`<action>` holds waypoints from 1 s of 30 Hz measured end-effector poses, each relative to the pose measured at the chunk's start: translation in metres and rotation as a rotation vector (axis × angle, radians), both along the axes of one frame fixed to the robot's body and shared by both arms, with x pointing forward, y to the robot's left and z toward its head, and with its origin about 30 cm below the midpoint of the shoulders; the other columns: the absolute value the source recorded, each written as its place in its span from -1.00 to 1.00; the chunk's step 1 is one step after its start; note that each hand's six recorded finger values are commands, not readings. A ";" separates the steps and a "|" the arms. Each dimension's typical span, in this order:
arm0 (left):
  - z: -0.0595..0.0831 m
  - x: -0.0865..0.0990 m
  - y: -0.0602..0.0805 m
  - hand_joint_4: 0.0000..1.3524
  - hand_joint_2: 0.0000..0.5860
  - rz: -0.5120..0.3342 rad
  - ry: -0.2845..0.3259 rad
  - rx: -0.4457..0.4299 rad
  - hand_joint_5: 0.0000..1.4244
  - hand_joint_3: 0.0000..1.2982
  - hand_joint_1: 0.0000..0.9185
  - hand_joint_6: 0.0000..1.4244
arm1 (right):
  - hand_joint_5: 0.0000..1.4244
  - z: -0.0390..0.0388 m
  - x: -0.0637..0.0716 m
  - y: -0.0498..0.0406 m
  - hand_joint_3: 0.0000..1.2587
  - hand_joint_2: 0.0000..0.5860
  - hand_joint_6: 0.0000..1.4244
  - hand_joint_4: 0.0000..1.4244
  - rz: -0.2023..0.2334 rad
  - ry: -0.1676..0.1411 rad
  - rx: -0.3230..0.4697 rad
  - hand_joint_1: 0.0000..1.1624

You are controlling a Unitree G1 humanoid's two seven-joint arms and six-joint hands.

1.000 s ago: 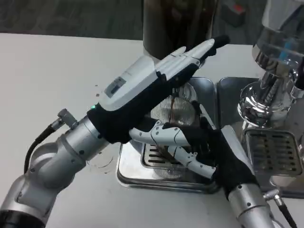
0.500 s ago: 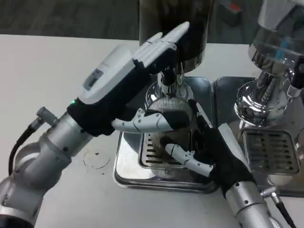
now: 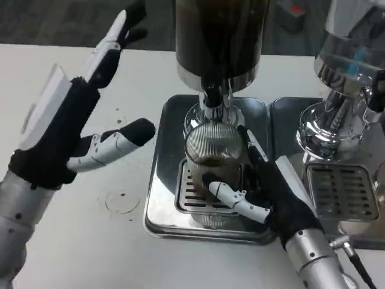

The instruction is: Grasp the cup under the faucet to collect the drink, then remove the cup.

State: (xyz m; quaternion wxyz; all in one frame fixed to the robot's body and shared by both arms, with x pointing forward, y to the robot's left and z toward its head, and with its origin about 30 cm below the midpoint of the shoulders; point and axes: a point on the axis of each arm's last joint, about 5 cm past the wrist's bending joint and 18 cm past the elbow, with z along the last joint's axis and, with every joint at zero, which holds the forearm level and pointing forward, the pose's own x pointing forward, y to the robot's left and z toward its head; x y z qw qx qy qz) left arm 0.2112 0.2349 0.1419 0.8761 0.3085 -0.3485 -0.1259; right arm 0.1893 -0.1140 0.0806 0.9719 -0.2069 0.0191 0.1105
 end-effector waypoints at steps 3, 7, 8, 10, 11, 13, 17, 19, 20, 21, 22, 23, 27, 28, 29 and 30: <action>-0.004 -0.007 0.011 -1.00 -0.55 0.055 0.032 -0.001 -0.86 -1.00 -1.00 -0.95 | -1.00 0.0000 0.000 0.0002 -1.00 -0.18 -1.00 -1.00 0.004 -0.001 0.001 -0.03; -0.016 -0.016 0.028 -1.00 -0.56 0.161 0.118 -0.011 -0.86 -1.00 -1.00 -0.95 | -1.00 0.0000 0.000 -0.0001 -1.00 -0.18 -1.00 -1.00 0.006 -0.001 0.003 -0.02; -0.017 -0.017 0.030 -1.00 -0.56 0.178 0.126 -0.013 -0.86 -1.00 -1.00 -0.96 | -1.00 0.0000 0.000 -0.0001 -1.00 -0.18 -1.00 -1.00 0.008 -0.001 0.003 -0.02; -0.021 -0.020 0.034 -1.00 -0.56 0.206 0.139 -0.011 -0.87 -1.00 -1.00 -0.96 | -1.00 0.0000 0.000 -0.0002 -1.00 -0.18 -1.00 -1.00 0.008 -0.001 0.003 -0.03; -0.023 -0.021 0.034 -1.00 -0.56 0.216 0.147 0.000 -0.88 -1.00 -1.00 -0.97 | -1.00 0.0001 0.000 -0.0002 -1.00 -0.18 -1.00 -1.00 0.009 -0.001 0.003 -0.02; -0.028 -0.022 0.036 -1.00 -0.56 0.232 0.178 0.020 -0.88 -1.00 -1.00 -0.98 | -1.00 0.0000 0.000 -0.0002 -1.00 -0.18 -1.00 -1.00 0.009 0.000 0.003 -0.02; -0.042 -0.026 0.038 -1.00 -0.56 0.259 0.247 0.060 -0.88 -1.00 -1.00 -0.98 | -1.00 0.0000 0.000 -0.0011 -1.00 -0.18 -1.00 -1.00 0.007 0.000 0.002 -0.02; -0.049 -0.028 0.038 -1.00 -0.56 0.270 0.279 0.076 -0.89 -1.00 -1.00 -0.99 | -1.00 0.0000 0.000 -0.0018 -1.00 -0.18 -1.00 -1.00 0.005 0.000 0.001 -0.02; -0.050 -0.029 0.038 -1.00 -0.56 0.273 0.283 0.084 -0.89 -1.00 -1.00 -0.99 | -1.00 0.0001 0.000 -0.0021 -1.00 -0.18 -1.00 -1.00 0.003 0.000 0.001 -0.02; -0.051 -0.029 0.038 -1.00 -0.56 0.277 0.285 0.088 -0.89 -1.00 -1.00 -0.99 | -1.00 0.0001 0.000 -0.0022 -1.00 -0.18 -1.00 -1.00 0.003 0.000 0.002 -0.02; -0.052 -0.029 0.038 -1.00 -0.56 0.280 0.287 0.091 -0.89 -1.00 -1.00 -0.99 | -1.00 0.0001 0.000 -0.0024 -1.00 -0.18 -1.00 -1.00 0.003 0.000 0.002 -0.02; -0.052 -0.029 0.039 -1.00 -0.56 0.281 0.288 0.099 -0.89 -1.00 -1.00 -0.99 | -1.00 0.0001 0.000 -0.0025 -1.00 -0.18 -1.00 -1.00 0.002 0.000 0.002 -0.02; -0.058 -0.030 0.039 -1.00 -0.56 0.284 0.317 0.122 -0.89 -1.00 -1.00 -1.00 | -1.00 0.0001 0.000 -0.0026 -1.00 -0.18 -1.00 -1.00 0.001 0.000 0.003 -0.02; -0.059 -0.030 0.039 -1.00 -0.56 0.285 0.324 0.122 -0.89 -1.00 -1.00 -1.00 | -1.00 0.0001 0.000 -0.0026 -1.00 -0.18 -1.00 -1.00 0.001 0.000 0.003 -0.02; -0.059 -0.030 0.039 -1.00 -0.56 0.285 0.326 0.121 -0.89 -1.00 -1.00 -1.00 | -1.00 0.0001 0.000 -0.0026 -1.00 -0.18 -1.00 -1.00 0.001 0.000 0.003 -0.02; -0.061 -0.030 0.038 -1.00 -0.56 0.287 0.328 0.119 -0.89 -1.00 -1.00 -1.00 | -1.00 0.0001 0.000 -0.0026 -1.00 -0.18 -1.00 -1.00 0.001 0.000 0.003 -0.02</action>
